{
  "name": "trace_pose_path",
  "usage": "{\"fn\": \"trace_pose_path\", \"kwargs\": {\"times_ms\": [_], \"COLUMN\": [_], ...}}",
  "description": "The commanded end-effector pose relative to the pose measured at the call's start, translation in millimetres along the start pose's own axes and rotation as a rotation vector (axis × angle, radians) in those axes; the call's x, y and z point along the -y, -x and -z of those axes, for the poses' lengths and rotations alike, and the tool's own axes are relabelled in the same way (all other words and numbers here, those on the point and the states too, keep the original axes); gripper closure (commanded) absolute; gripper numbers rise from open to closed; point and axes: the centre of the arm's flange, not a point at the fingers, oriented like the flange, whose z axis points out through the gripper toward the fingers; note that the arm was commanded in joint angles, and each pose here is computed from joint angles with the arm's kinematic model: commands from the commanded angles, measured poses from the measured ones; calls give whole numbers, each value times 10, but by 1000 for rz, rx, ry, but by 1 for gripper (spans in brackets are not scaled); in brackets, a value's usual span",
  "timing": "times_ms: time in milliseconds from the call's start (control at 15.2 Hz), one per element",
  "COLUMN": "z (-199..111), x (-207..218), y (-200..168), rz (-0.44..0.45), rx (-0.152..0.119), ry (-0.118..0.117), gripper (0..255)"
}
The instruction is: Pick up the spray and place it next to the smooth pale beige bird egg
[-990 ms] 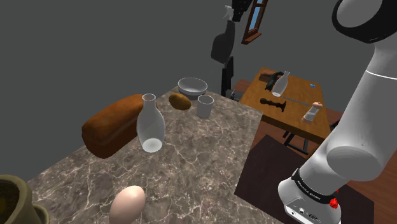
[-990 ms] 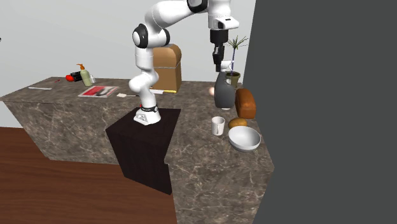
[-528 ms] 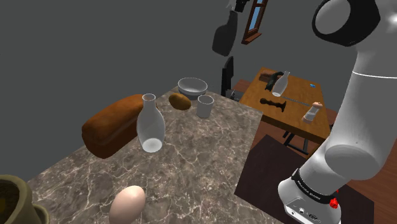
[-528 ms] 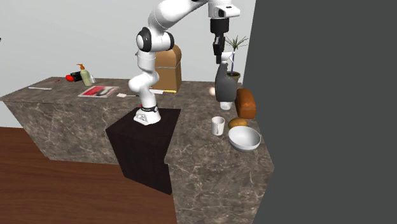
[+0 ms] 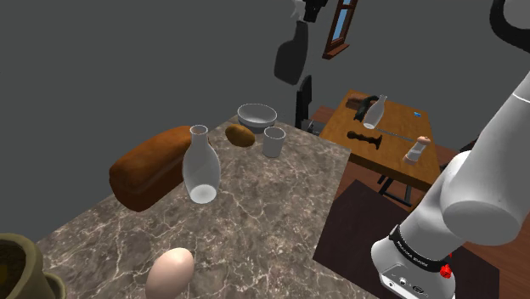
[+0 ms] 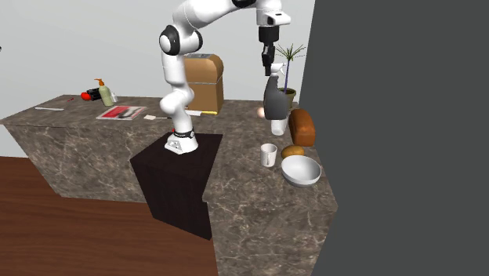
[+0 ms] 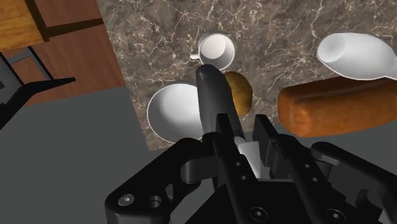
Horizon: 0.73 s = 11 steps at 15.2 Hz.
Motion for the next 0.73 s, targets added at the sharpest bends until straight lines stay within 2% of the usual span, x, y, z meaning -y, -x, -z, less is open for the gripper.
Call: {"fn": "trace_pose_path", "kwargs": {"times_ms": [0, 660], "z": [-75, -393], "x": [284, 1531], "y": [36, 332], "rz": [-1, -1], "rx": [0, 0], "ry": [1, 1], "gripper": [255, 255]}}
